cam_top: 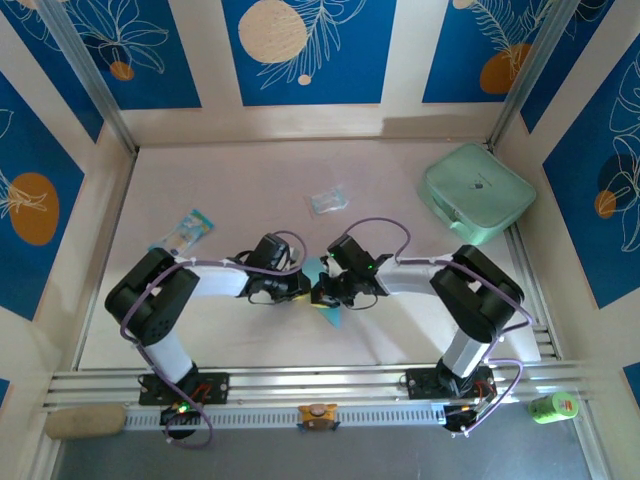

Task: Fold a paper plane with a square sheet of paper (pick it up from the middle)
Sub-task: Third fold the triangle at the center of the table.

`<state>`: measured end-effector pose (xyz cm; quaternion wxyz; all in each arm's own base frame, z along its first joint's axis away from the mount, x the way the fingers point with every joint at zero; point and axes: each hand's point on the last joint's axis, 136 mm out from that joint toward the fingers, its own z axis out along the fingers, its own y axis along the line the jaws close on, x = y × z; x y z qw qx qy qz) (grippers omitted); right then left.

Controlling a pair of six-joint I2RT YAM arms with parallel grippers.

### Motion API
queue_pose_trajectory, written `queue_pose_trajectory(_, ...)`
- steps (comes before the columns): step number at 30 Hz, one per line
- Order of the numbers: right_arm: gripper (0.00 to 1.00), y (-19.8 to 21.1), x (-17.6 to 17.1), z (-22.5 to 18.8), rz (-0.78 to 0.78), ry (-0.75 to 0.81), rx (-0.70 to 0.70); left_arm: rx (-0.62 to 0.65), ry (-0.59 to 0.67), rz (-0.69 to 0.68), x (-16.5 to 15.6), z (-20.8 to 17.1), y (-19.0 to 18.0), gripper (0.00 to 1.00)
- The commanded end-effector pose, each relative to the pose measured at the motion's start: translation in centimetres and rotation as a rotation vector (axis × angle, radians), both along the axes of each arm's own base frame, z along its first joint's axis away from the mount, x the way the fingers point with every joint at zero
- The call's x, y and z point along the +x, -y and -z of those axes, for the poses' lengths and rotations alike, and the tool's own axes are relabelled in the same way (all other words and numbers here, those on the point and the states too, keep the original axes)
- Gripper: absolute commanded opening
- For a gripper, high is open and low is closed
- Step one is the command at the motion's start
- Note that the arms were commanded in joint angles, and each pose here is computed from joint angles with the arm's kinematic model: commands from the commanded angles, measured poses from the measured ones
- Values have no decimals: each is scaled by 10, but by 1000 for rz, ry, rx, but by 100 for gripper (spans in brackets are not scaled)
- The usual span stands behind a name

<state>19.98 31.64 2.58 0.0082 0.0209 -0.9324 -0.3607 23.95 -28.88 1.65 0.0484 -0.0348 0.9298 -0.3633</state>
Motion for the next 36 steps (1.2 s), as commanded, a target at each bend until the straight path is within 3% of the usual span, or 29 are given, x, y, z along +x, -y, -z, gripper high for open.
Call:
queue_pose_trajectory(1,2,10,-8,17,2,-25,-75,51,-39,1,-9,16,-9,11)
queue_pose_trajectory(9,2,39,-39,20,8,-57,-99,52,-35,-4,-8,15,-10,10)
queue_pose_trajectory(17,2,10,-13,-10,16,27,6,52,-36,-8,-9,15,-10,10)
queue_pose_trajectory(24,3,-4,-1,4,5,14,-3,43,-43,-12,-9,16,-9,10)
queue_pose_trajectory(28,3,17,-16,26,14,-35,-59,45,-40,-13,-8,16,-10,10)
queue_pose_trajectory(36,3,47,-57,16,-56,-28,-20,44,-59,-25,-9,21,-15,10)
